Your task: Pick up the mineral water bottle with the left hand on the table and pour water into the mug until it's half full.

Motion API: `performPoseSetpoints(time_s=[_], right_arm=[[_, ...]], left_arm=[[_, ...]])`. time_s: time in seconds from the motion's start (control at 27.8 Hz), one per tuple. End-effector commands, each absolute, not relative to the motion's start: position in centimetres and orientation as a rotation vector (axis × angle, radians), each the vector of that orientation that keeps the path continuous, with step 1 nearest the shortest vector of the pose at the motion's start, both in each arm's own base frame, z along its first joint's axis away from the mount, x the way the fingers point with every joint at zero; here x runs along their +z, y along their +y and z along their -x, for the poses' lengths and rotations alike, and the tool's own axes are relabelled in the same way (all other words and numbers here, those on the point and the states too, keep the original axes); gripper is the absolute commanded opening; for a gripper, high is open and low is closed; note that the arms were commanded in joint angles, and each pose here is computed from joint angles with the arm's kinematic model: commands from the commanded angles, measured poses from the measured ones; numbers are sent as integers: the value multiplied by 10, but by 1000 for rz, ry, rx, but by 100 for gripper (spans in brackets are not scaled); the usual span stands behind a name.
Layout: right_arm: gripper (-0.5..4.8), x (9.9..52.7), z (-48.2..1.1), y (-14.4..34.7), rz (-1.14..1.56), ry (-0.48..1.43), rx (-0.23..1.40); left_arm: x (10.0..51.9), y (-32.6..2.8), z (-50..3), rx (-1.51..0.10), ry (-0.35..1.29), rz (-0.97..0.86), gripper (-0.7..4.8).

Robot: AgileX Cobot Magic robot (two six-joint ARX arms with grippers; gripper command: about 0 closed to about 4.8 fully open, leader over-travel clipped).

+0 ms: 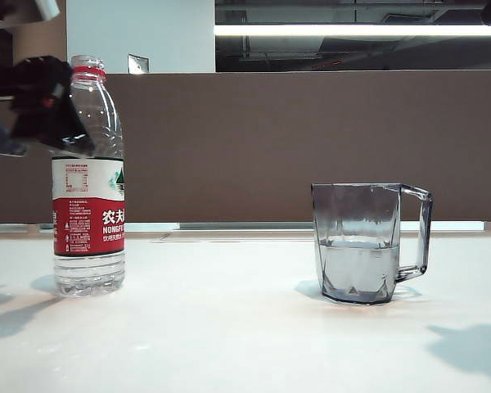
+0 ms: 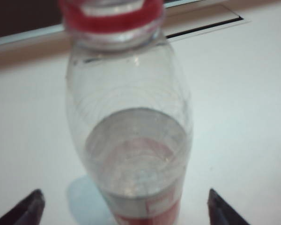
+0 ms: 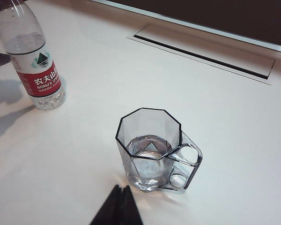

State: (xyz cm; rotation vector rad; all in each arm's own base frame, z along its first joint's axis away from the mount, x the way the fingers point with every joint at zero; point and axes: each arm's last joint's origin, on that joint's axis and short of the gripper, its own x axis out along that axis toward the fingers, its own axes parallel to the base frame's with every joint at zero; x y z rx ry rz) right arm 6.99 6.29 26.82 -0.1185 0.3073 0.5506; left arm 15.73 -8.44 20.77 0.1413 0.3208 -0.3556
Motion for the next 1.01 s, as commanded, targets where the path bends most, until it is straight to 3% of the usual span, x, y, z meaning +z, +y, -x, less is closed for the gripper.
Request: performPoseSetpoints(time_s=[0.04, 0.14, 0.32, 0.68, 1.01], right_arm=[[-1, 272, -70, 63, 107, 286, 551], [-1, 272, -70, 63, 107, 286, 550], [-1, 272, -70, 63, 107, 286, 551], [-1, 267, -69, 61, 107, 284, 543], [-1, 235, -54, 46, 76, 155, 543]], left_arm=[[211, -80, -149, -367, 343, -146, 472], [214, -75, -140, -366, 350, -138, 331], [221, -65, -121, -379, 341, -115, -4], [232, -46, -87, -387, 198, -22, -5], [210, -40, -78, -388, 156, 15, -6]])
